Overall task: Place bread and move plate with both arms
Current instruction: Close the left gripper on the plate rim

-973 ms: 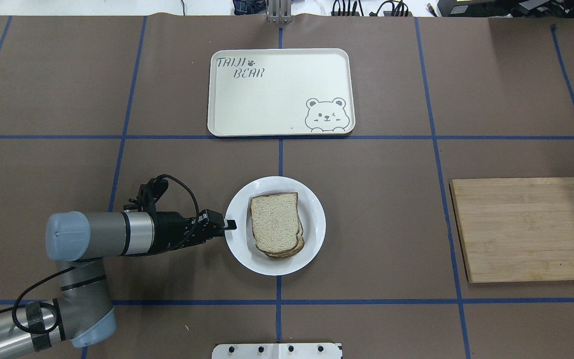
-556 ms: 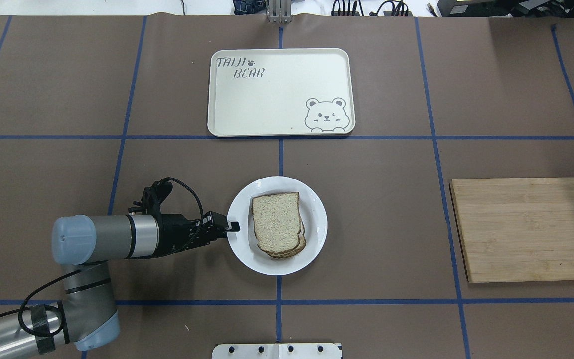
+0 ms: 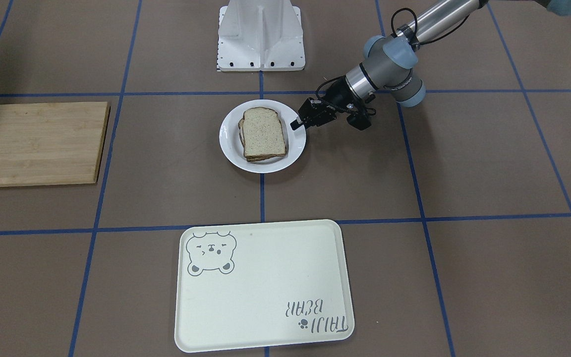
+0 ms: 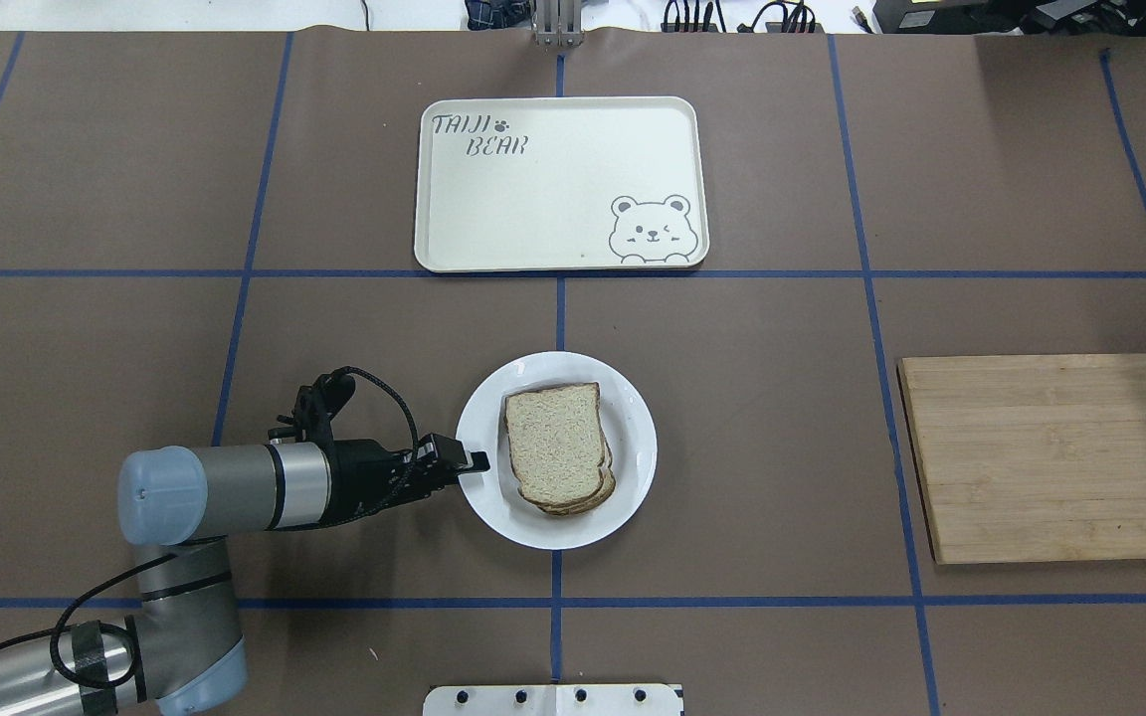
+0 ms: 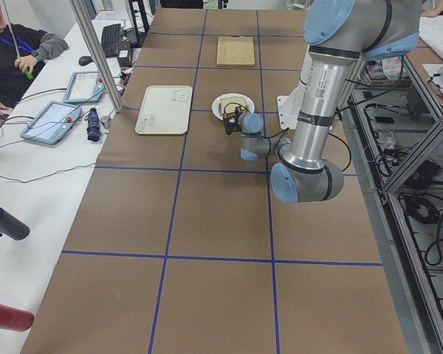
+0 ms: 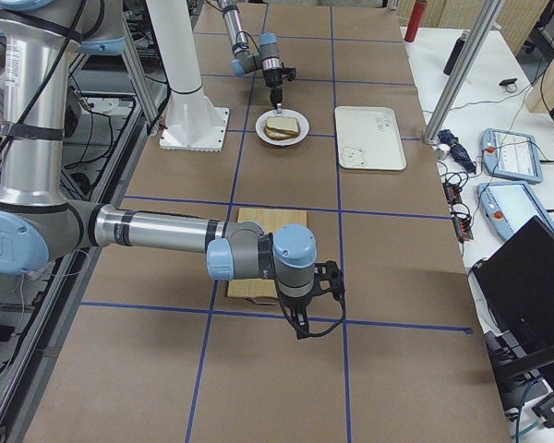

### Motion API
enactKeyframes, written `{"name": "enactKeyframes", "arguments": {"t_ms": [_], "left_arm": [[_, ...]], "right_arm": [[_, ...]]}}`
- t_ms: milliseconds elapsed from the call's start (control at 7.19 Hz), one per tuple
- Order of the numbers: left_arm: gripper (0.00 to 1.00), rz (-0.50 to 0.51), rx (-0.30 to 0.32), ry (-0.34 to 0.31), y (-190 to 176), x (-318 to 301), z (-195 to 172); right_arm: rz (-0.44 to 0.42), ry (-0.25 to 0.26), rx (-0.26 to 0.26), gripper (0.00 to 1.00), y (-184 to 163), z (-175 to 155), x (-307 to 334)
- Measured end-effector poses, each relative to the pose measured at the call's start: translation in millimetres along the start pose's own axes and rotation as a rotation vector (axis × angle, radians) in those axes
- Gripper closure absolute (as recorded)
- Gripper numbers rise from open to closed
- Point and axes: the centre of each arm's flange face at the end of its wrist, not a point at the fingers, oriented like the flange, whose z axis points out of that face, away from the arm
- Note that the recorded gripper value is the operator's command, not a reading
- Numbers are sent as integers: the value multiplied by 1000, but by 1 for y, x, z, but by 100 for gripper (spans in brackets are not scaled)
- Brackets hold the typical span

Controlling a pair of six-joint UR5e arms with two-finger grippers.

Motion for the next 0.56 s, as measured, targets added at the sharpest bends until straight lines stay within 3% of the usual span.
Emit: {"name": "enactKeyframes", "arguments": {"t_ms": [278, 556], "left_arm": [[94, -1, 5, -3, 4, -2, 4], [100, -1, 7, -5, 4, -3, 5]], "right_arm": [[0, 1, 0, 0, -1, 0, 0], [-1, 1, 0, 0, -1, 0, 0]]}}
